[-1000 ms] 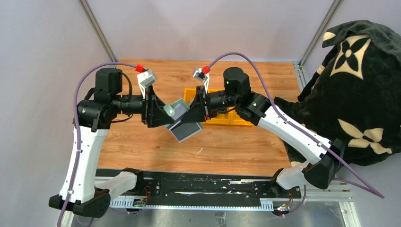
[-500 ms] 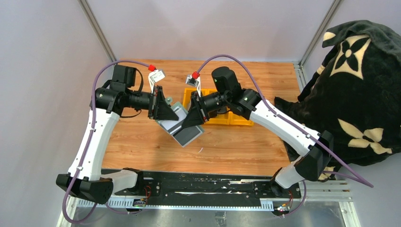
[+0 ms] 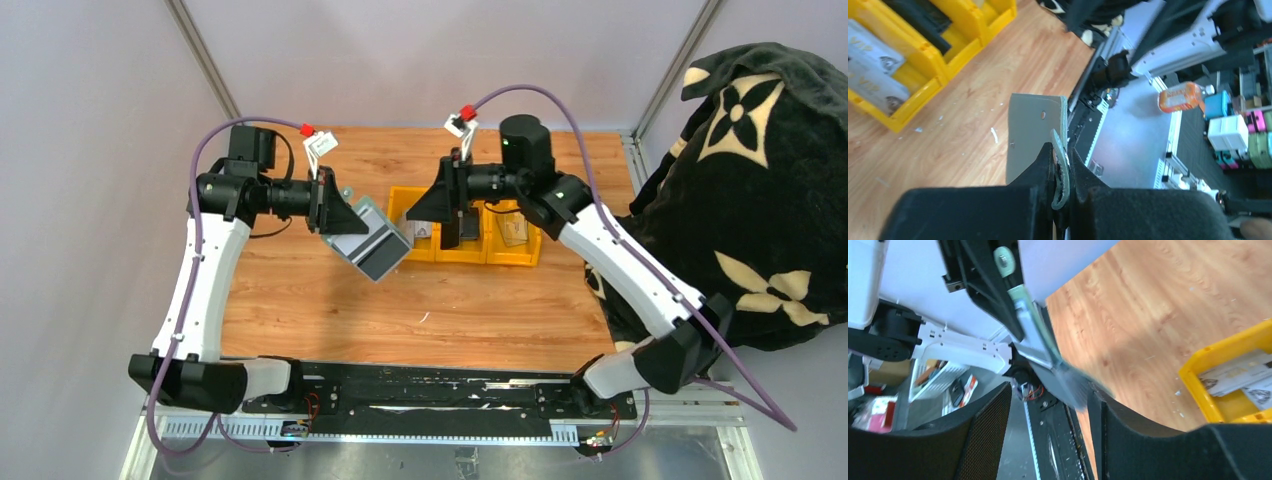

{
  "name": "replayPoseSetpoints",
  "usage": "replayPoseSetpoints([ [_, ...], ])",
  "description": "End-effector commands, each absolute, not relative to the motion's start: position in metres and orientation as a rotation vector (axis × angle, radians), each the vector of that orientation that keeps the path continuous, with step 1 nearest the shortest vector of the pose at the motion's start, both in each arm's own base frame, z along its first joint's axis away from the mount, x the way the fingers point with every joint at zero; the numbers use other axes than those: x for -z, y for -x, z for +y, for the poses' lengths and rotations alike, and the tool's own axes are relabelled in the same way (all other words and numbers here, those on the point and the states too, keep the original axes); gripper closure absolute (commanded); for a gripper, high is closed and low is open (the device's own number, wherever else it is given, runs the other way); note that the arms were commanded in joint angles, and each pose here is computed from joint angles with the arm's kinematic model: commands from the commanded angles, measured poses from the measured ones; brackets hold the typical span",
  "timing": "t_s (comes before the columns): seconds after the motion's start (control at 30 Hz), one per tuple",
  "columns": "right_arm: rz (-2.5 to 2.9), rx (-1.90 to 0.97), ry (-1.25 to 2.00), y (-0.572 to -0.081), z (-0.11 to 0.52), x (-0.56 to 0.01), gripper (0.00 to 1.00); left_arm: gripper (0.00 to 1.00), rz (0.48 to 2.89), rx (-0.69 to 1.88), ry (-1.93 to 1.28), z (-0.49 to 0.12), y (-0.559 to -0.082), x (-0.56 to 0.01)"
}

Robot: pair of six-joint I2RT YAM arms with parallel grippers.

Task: Take the credit cards out of the card holder
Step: Open the card holder at the center of the board.

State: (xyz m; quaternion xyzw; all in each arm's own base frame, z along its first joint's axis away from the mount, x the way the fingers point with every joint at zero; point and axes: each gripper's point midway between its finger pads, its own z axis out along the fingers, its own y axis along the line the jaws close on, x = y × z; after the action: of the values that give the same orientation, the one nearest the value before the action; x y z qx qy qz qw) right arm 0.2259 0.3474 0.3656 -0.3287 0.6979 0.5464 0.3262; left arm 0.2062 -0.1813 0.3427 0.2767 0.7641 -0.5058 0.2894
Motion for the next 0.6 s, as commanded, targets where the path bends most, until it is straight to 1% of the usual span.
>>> replayPoseSetpoints([
  [0.0,1.74,-1.424,0.668,-0.23,0.335,-0.402,0.39,1.0,2.074,1.309,-0.619,-0.17,-0.229,-0.352],
  [0.13,1.696,-1.59,0.641,-0.212,0.349,-0.409,0.4,1.0,2.084,1.287,-0.541,-0.167,-0.242,-0.356],
  [0.27,1.665,-1.727,0.645,-0.195,0.371,-0.407,0.41,1.0,2.023,1.276,-0.444,-0.169,-0.253,-0.371],
  [0.43,1.655,-1.861,0.565,-0.198,0.385,-0.403,0.43,1.0,1.871,1.302,-0.386,-0.172,-0.255,-0.395],
  [0.57,1.661,-1.886,0.557,-0.202,0.392,-0.398,0.44,1.0,1.777,1.338,-0.369,-0.174,-0.25,-0.409],
])
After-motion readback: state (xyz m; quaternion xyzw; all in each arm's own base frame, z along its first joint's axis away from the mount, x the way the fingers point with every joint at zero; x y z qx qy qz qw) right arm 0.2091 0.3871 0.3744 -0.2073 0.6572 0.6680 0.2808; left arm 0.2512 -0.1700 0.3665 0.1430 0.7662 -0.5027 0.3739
